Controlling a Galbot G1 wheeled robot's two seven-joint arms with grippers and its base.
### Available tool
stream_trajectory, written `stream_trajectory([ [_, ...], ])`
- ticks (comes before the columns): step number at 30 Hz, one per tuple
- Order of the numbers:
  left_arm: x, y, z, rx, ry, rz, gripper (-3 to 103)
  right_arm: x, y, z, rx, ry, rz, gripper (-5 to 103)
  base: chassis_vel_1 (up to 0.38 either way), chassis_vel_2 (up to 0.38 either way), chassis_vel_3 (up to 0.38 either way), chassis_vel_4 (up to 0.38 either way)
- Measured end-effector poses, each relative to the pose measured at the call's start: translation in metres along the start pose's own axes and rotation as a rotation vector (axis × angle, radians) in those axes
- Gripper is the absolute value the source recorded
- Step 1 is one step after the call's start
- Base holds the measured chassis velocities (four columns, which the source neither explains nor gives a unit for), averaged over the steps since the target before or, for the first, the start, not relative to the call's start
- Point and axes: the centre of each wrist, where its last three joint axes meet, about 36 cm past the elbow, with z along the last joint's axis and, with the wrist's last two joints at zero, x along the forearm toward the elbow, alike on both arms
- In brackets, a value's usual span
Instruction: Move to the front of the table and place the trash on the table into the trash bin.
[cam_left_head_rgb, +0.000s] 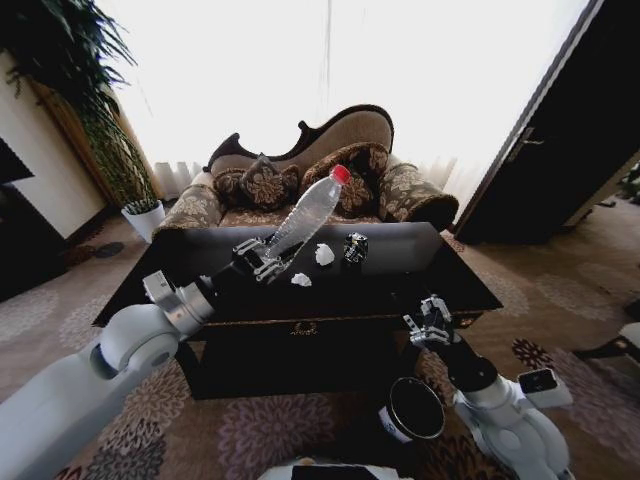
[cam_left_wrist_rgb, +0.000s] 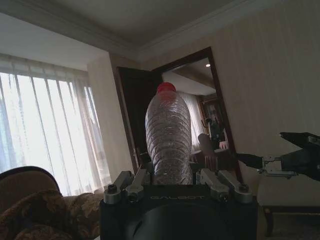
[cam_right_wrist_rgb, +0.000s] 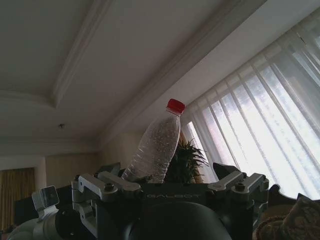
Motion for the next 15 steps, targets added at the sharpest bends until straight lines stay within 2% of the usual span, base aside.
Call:
stream_trajectory([
  [1, -0.002, -0.001, 0.001, -0.001, 0.008, 0.052, 34, -0.002, -0.001, -0.001, 0.0, 0.012, -0.023, 100, 0.0, 0.0, 0.0, 0.0],
  [2, -0.002, -0.001, 0.001, -0.001, 0.008, 0.052, 34, -0.002, -0.001, -0.001, 0.0, 0.012, -0.023, 100, 0.0, 0.0, 0.0, 0.0],
  [6, -0.005, -0.005, 0.002, 0.003, 0.027, 0.152, 34, -0.008, -0.002, -0.002, -0.005, 0.038, -0.06, 100, 0.0, 0.0, 0.0, 0.0],
  [15, -0.009, -0.011, 0.008, 0.027, 0.056, 0.226, 34, -0.019, -0.004, -0.003, -0.012, 0.091, -0.089, 100, 0.0, 0.0, 0.0, 0.0],
])
